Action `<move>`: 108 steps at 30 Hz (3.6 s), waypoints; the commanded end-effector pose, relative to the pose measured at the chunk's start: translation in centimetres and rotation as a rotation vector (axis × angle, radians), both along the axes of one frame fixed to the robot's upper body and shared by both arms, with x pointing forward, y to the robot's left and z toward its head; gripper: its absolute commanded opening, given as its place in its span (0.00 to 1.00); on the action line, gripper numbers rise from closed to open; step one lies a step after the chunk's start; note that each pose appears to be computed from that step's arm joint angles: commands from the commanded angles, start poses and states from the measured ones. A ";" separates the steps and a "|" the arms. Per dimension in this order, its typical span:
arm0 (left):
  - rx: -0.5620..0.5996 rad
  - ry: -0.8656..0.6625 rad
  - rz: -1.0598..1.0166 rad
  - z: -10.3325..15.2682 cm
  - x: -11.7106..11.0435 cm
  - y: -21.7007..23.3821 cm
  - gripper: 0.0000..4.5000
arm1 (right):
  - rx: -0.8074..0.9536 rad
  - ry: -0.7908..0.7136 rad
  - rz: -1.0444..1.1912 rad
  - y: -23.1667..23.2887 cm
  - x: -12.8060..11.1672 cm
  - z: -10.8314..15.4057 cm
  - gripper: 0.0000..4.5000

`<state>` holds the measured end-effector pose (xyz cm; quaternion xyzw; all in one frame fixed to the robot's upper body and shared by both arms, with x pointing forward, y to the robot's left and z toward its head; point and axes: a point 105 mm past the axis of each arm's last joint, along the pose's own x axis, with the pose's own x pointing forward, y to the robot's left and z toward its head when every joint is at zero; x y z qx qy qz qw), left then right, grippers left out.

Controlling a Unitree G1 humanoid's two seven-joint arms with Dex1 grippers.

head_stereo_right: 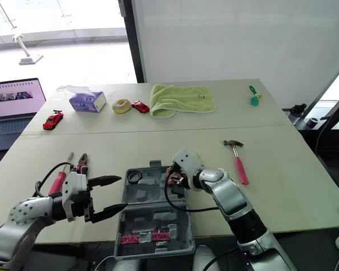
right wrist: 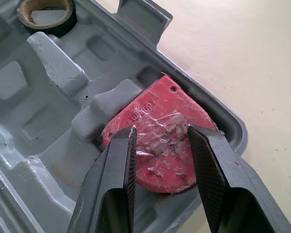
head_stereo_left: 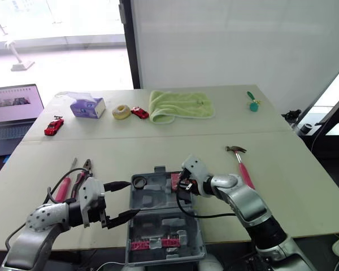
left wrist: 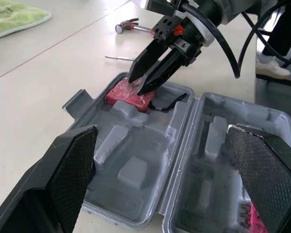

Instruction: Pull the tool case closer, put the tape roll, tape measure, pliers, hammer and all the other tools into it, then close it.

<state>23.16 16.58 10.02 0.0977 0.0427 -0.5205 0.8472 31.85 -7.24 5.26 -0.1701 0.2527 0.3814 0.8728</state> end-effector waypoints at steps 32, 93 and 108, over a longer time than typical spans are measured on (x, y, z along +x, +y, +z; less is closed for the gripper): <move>0.335 0.075 0.747 0.4 -4.0 26.6 1.00 | -0.118 -0.196 -0.363 -23.8 -15.2 5.5 0.99; 0.225 0.420 1.064 -5.0 10.5 12.5 1.00 | 0.161 -0.283 0.385 1.5 -7.7 9.6 0.99; 0.179 0.569 1.103 -7.6 10.0 11.6 1.00 | 0.161 -0.219 0.503 1.4 -8.3 10.7 0.99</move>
